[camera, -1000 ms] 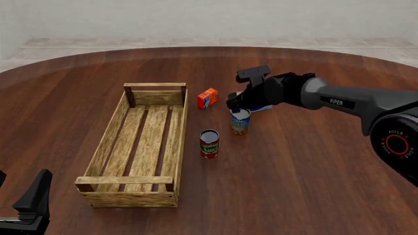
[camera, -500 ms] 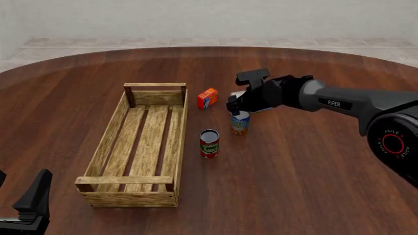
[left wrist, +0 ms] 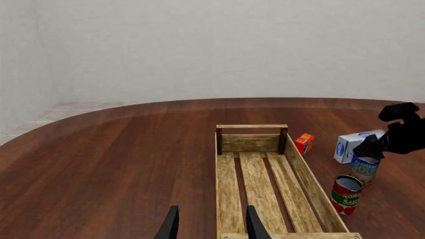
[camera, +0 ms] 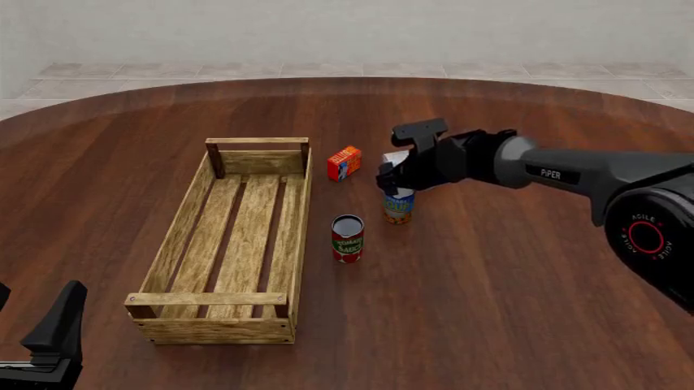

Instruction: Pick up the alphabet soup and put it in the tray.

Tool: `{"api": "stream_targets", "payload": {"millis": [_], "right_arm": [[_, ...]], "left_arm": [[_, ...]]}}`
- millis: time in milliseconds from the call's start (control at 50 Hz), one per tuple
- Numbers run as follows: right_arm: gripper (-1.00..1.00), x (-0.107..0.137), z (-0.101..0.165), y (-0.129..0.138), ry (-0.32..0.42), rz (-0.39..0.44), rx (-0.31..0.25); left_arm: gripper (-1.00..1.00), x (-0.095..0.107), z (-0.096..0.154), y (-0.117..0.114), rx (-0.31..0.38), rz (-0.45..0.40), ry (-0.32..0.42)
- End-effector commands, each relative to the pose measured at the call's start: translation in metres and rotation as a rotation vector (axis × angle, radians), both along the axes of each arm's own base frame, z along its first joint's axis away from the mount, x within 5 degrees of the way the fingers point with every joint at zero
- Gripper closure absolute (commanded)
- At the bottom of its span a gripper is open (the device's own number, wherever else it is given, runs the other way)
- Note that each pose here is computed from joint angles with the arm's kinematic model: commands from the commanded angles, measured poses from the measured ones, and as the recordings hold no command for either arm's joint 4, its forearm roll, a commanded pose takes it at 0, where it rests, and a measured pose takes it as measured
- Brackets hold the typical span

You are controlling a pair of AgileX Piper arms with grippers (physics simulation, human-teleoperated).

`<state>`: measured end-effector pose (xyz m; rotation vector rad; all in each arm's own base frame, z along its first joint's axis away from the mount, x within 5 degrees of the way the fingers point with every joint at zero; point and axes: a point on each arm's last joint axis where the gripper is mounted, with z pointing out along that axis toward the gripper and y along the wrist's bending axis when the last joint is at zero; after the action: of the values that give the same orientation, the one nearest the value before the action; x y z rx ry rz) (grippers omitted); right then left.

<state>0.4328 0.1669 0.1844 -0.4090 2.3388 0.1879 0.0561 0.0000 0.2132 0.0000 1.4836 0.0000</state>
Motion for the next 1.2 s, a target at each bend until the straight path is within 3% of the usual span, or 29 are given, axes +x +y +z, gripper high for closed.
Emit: {"api": "stream_targets", "payload": {"millis": [20, 1200], "right_arm": [[-1.00, 0.000, -0.003, -0.001, 0.004, -0.005, 0.002], [-1.00, 0.001, -0.023, 0.001, 0.029, -0.014, 0.004]], "left_arm": [[-1.00, 0.000, 0.000, 0.000, 0.000, 0.000, 0.000], [-1.00, 0.000, 0.000, 0.000, 0.000, 0.000, 0.000]]}}
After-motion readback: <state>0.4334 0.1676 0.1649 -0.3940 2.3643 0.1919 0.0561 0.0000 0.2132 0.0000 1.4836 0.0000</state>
